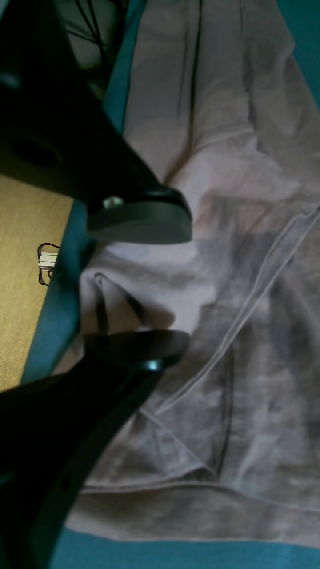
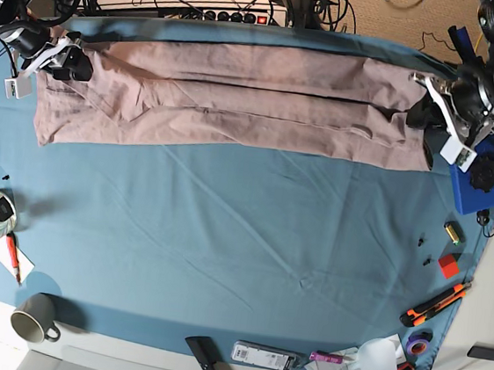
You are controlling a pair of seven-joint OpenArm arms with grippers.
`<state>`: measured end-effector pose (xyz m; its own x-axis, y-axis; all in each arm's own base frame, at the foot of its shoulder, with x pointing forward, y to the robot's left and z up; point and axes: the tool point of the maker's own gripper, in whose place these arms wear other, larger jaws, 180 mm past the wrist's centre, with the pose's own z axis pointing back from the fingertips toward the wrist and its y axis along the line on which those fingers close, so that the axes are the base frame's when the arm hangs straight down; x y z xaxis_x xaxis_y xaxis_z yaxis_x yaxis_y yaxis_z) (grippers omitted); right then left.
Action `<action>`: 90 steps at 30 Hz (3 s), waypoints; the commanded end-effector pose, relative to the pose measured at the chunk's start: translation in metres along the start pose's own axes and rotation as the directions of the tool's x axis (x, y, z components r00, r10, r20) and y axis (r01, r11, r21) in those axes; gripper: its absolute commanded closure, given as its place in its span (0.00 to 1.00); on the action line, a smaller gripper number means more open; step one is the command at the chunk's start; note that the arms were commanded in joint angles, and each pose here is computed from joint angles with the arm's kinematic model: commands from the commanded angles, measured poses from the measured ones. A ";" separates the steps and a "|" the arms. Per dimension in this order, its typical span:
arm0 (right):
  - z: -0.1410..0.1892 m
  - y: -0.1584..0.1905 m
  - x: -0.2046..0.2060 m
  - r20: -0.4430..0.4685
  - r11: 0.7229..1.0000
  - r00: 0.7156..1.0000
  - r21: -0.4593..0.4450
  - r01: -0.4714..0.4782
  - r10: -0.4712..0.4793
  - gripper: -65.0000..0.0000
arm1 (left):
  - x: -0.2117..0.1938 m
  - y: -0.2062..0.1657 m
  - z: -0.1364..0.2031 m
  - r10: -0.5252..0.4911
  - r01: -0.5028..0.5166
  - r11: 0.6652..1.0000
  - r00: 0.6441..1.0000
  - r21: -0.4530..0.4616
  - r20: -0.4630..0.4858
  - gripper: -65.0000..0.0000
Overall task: Fold the T-shirt properly
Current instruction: 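Grasp the strip end with the left gripper and fold it toward the right gripper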
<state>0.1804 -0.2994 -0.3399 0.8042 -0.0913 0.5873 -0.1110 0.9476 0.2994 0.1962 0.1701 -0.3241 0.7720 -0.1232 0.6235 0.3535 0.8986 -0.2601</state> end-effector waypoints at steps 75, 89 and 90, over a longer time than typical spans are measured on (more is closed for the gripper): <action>0.006 -0.012 0.021 0.080 0.997 0.996 -0.066 -0.035 0.040 0.52 | 0.079 -0.306 -0.106 -0.255 0.351 0.793 0.933 -0.498 0.253 0.52; 0.059 -0.041 0.061 0.288 0.990 0.958 -0.140 0.022 0.020 0.52 | 0.068 -0.277 -0.107 -0.295 0.332 0.874 0.943 -0.356 0.154 0.68; 0.060 -0.042 0.061 0.275 0.989 0.961 -0.147 0.014 0.028 0.52 | 0.067 -0.279 -0.104 -0.295 0.334 0.870 0.942 -0.363 0.160 0.68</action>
<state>0.1929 -0.3595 -0.2865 0.6419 -0.1691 0.7479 0.0059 0.9765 0.2157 0.2004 -0.1262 -0.3010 0.5626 -0.3491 0.7494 0.7474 0.6023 -0.2805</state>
